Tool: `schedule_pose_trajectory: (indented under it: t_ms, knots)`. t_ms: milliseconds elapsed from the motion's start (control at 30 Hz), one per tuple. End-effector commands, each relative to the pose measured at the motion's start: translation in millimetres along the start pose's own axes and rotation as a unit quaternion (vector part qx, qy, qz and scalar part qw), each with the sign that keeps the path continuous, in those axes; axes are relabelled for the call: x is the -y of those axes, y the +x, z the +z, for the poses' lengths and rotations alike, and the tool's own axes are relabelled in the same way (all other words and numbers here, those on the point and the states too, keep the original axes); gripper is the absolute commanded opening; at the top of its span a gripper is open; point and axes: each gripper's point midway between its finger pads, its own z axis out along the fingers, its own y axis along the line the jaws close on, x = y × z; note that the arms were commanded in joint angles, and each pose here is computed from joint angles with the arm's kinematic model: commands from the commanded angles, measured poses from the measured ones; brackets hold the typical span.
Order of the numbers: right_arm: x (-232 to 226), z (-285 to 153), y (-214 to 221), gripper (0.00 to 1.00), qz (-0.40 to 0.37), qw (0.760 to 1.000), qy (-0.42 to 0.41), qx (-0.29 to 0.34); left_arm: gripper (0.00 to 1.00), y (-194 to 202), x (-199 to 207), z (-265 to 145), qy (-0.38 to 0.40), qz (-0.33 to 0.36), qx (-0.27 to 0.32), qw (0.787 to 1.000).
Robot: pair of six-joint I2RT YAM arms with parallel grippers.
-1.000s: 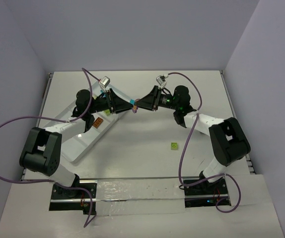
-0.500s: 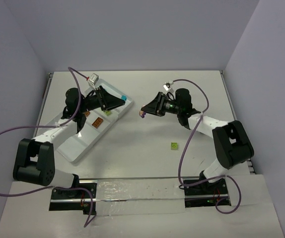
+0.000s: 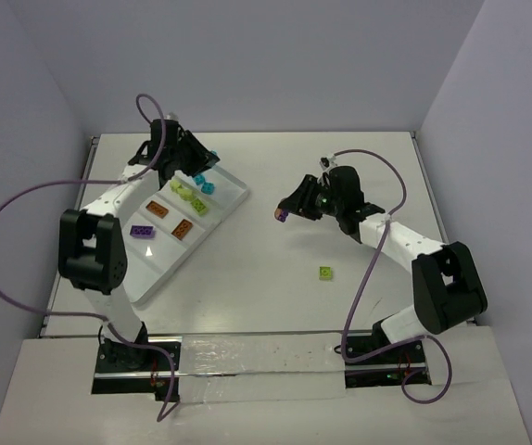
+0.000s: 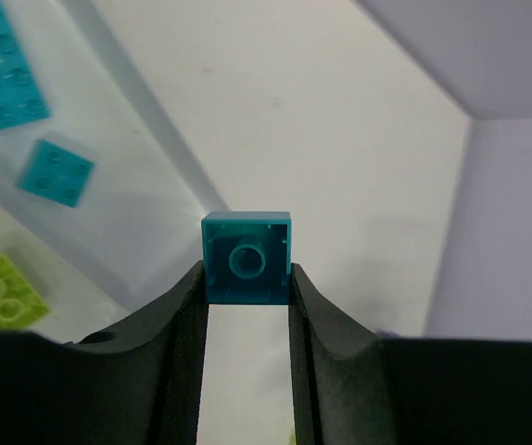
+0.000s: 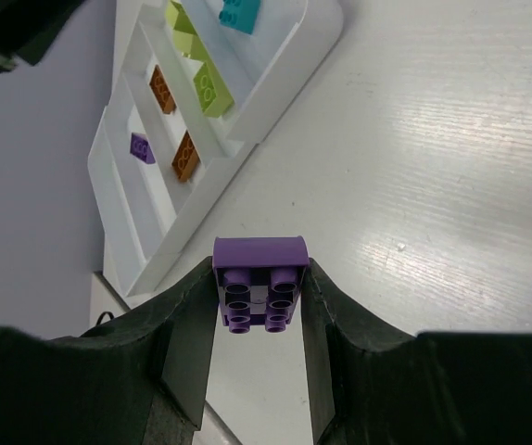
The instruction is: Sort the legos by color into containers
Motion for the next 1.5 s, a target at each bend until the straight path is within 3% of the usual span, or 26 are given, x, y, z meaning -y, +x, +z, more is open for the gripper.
schedule_pose_trajectory:
  t_ms: [0,200,333,367,433,467,533,633,900,1033,1167,1267,1467]
  knots:
    - [-17,-19,-23,0.00,-0.037,0.998,0.003,0.041,0.00,25,-39,20,-0.118,0.061,-0.034,0.991]
    - [-15,-20,-28,0.00,-0.054,0.997,0.018,0.045,0.03,38,-45,33,-0.132,0.080,-0.041,0.987]
    - [-17,-18,-27,0.00,-0.050,0.998,0.011,0.040,0.17,49,-48,37,-0.139,0.090,-0.055,0.985]
    - [-17,-18,-27,0.00,-0.051,0.998,0.011,0.040,0.26,51,-48,37,-0.139,0.092,-0.057,0.984]
    - [-16,-19,-27,0.00,-0.051,0.998,0.012,0.041,0.58,54,-48,38,-0.137,0.097,-0.058,0.984]
    - [-17,-20,-27,0.00,-0.051,0.998,0.011,0.041,0.68,55,-47,38,-0.136,0.100,-0.059,0.984]
    - [-16,-20,-26,0.00,-0.051,0.998,0.012,0.042,0.84,55,-43,37,-0.131,0.106,-0.059,0.984]
    - [-18,-21,-27,0.00,-0.052,0.998,0.010,0.043,0.94,55,-37,34,-0.127,0.113,-0.059,0.984]
    - [-25,-18,-21,0.00,-0.066,0.997,0.006,0.034,0.92,36,-5,-10,-0.102,0.135,-0.018,0.985]
    - [-34,-15,-18,0.00,-0.070,0.997,-0.016,0.027,0.89,61,33,-43,0.027,0.171,-0.064,0.983]
    - [-64,-19,-11,0.00,-0.079,0.992,-0.099,0.012,0.89,114,57,-77,0.192,0.190,-0.145,0.952]
    - [-87,-26,-6,0.00,-0.081,0.983,-0.167,-0.008,0.90,140,80,-114,0.307,0.174,-0.190,0.916]
    - [-120,-40,3,0.00,-0.060,0.961,-0.269,-0.040,0.88,158,83,-140,0.396,0.166,-0.192,0.883]
